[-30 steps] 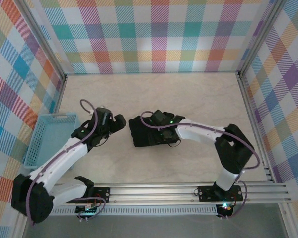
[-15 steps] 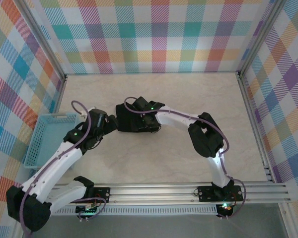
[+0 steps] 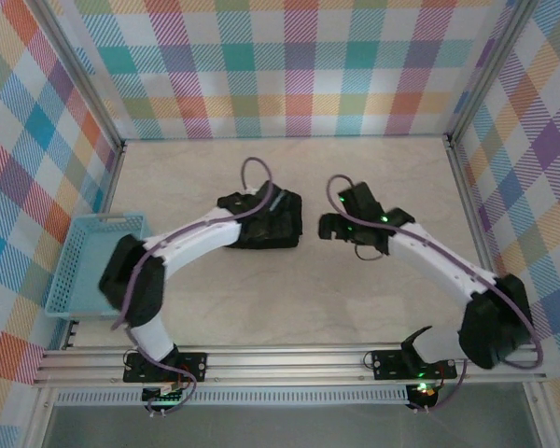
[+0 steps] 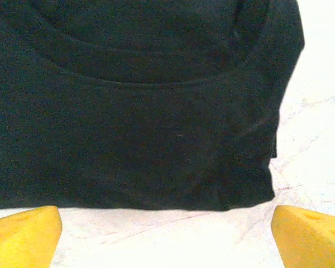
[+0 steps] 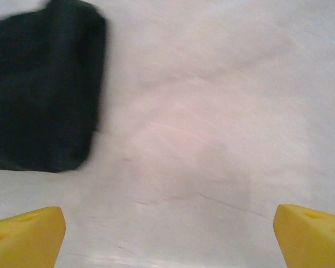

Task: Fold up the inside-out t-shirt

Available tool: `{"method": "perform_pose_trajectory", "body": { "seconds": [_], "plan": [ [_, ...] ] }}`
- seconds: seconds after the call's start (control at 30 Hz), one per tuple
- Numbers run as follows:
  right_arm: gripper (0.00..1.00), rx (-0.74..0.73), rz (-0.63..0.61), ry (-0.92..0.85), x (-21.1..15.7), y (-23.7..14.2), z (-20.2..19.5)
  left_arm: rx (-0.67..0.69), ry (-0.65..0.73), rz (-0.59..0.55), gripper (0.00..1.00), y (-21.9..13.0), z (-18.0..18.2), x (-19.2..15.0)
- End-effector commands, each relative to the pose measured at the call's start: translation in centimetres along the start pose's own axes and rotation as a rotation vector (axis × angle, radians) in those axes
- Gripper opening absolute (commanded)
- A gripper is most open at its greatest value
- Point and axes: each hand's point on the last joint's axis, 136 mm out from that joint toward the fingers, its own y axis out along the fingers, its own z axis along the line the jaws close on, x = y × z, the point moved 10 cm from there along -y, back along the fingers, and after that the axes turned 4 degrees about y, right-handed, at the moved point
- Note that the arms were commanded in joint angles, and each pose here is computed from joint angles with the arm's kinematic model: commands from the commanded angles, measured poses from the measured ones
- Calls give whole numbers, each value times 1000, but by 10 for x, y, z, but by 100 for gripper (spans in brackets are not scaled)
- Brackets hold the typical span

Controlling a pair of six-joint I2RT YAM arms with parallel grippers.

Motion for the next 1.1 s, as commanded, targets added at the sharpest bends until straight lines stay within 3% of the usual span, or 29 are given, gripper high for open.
{"method": "perform_pose_trajectory", "body": {
  "seconds": [0.0,0.13,0.23,0.33,0.6,0.73,0.9,1.07],
  "plan": [
    [96,-13,-5,50,-17,-8,-25,94,80,67,99,27,-9,-1],
    [96,0,-36,54,-28,-23,-39,212,153,122,97,61,-1,17],
    [96,16,-65,58,-32,-35,-45,299,122,143,93,75,37,38],
    [97,27,-80,63,-34,-42,-48,416,109,130,95,81,77,60],
    [97,37,-102,68,-37,-51,-51,472,-45,135,93,100,146,115],
    [97,28,-109,63,-39,-59,-54,566,-105,153,92,113,182,139],
    [99,-8,-135,55,-41,-67,-61,639,-179,118,91,100,212,155],
    [100,-35,-164,60,-36,-71,-64,651,-183,49,92,63,213,166]
  ]
}}
